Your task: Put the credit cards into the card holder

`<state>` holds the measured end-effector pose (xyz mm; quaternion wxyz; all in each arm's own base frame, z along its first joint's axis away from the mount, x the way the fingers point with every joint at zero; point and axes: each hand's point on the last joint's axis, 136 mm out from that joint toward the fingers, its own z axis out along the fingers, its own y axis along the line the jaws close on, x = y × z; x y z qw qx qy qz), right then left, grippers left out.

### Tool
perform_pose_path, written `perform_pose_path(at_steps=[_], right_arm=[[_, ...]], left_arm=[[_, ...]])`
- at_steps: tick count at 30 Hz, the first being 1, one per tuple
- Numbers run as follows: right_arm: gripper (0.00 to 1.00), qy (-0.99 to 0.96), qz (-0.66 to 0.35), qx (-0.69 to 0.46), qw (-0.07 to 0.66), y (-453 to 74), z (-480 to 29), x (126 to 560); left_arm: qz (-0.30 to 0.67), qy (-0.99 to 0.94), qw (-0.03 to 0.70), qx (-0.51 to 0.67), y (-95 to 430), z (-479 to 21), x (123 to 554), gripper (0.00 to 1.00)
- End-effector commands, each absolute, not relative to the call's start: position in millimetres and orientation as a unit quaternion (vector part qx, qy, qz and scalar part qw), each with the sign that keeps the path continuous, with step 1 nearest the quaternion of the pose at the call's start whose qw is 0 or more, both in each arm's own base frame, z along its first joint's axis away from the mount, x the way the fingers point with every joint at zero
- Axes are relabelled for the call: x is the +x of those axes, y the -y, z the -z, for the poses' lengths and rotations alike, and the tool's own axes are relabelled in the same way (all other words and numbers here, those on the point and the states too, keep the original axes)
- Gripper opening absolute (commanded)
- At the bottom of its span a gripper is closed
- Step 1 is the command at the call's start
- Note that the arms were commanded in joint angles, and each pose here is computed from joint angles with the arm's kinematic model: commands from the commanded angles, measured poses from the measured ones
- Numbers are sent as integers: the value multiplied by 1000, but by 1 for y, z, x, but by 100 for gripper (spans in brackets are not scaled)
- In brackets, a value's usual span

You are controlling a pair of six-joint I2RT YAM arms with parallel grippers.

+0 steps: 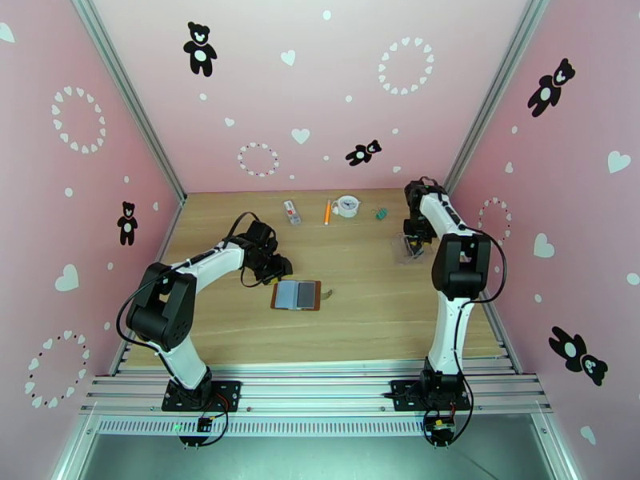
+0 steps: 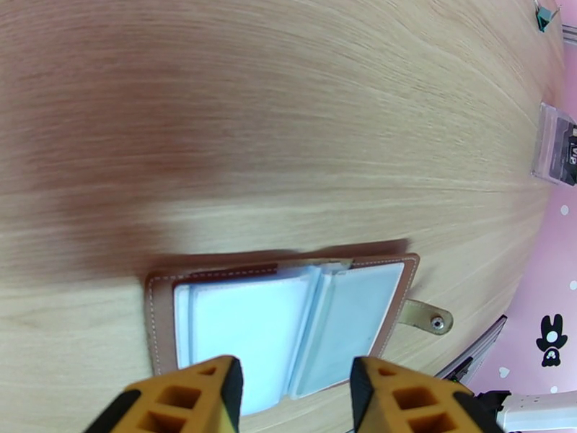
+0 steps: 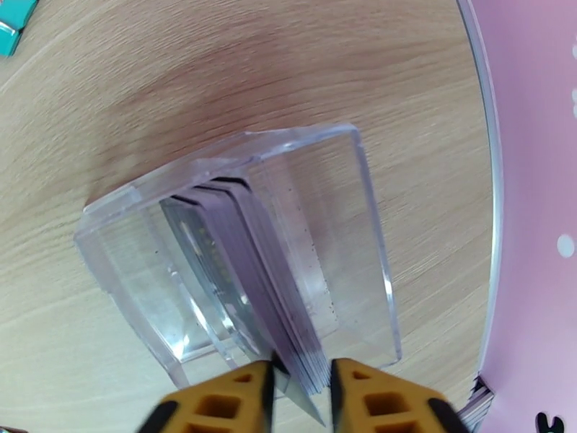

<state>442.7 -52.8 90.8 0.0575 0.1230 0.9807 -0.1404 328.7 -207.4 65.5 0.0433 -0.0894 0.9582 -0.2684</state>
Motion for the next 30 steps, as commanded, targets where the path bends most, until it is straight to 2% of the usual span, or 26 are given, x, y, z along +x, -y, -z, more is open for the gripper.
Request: perform_pose_path(at_steps=[1,4,13,16,19,21,23,30], right_arm=[[11,-982,126,122,72,48,-110,438],[0,-984,109,119,79,43,-113,440],[0,-984,10,115,135,10,-140,441],[0,-975,-56,107,188,-15,-161,439],[0,-951,-170,93,241,-70,-178,431],[0,-943,-204,59,257,-109,-187,418],[0,-943,-207,43,256,-139,-186,403],[0,-920,-327,51,210,-264,-150,345]], left_arm=[[277,-956,43,-85,210,-68,331,45],[276,-956,43,-86,210,-68,331,45],[276,-956,55,-85,209,-77,333,45],[285,-953,69,-83,211,-89,336,45],[300,-947,78,-81,214,-101,339,46],[310,-944,81,-84,216,-106,340,46],[309,-943,83,-90,214,-107,341,46],[290,-948,51,-120,200,-79,325,45]])
